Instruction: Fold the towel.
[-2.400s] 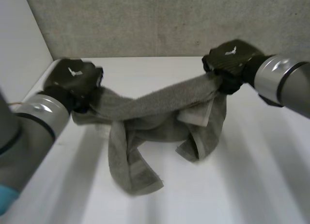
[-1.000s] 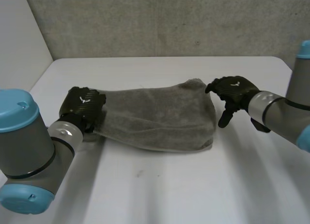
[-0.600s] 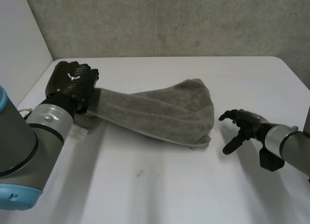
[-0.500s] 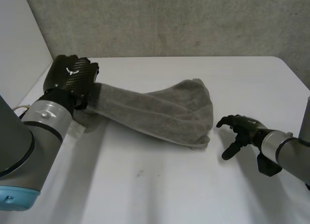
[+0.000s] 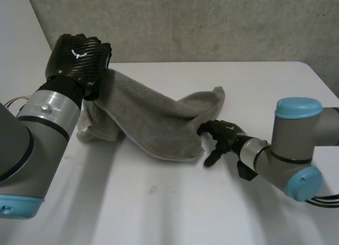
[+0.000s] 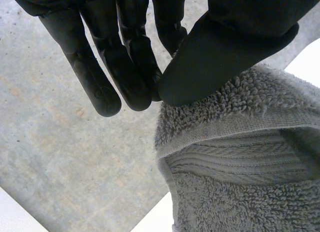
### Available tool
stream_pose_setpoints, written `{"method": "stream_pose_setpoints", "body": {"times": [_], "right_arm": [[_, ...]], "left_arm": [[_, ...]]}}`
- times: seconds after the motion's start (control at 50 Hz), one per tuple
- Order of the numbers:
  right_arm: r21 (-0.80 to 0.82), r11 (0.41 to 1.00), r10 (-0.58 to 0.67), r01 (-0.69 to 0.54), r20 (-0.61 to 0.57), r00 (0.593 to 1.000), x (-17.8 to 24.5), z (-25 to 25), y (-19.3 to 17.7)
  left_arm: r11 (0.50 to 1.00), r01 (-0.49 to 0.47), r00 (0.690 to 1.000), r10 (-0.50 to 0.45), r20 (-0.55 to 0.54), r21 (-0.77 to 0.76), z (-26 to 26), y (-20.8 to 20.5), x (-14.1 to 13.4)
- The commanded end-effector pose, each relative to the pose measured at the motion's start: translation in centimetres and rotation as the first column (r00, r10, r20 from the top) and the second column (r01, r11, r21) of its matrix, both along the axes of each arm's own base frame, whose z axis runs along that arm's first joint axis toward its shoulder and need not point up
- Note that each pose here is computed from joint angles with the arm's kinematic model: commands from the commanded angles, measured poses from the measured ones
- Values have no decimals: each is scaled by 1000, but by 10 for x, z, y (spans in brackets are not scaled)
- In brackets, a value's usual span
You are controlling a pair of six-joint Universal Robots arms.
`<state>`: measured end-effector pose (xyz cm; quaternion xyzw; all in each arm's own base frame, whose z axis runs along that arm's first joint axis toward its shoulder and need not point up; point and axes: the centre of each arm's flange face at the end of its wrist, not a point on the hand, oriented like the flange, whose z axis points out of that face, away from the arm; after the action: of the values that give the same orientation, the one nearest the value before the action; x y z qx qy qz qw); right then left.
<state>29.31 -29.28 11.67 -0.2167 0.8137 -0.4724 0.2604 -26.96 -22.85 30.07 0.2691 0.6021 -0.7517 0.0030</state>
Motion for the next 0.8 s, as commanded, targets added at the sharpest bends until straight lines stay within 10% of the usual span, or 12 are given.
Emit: {"method": "stream_pose_setpoints", "body": {"times": [0.02,0.8], "right_arm": [[-6,1000,-12,13,71,997,16,-2,-8],[-59,998,36,-32,69,997,48,-16,-2]], "left_arm": [[1000,-17,1000,17,-3,-4,1,-5,3],[999,-45,999,45,-15,16,-4,-16,10]]}}
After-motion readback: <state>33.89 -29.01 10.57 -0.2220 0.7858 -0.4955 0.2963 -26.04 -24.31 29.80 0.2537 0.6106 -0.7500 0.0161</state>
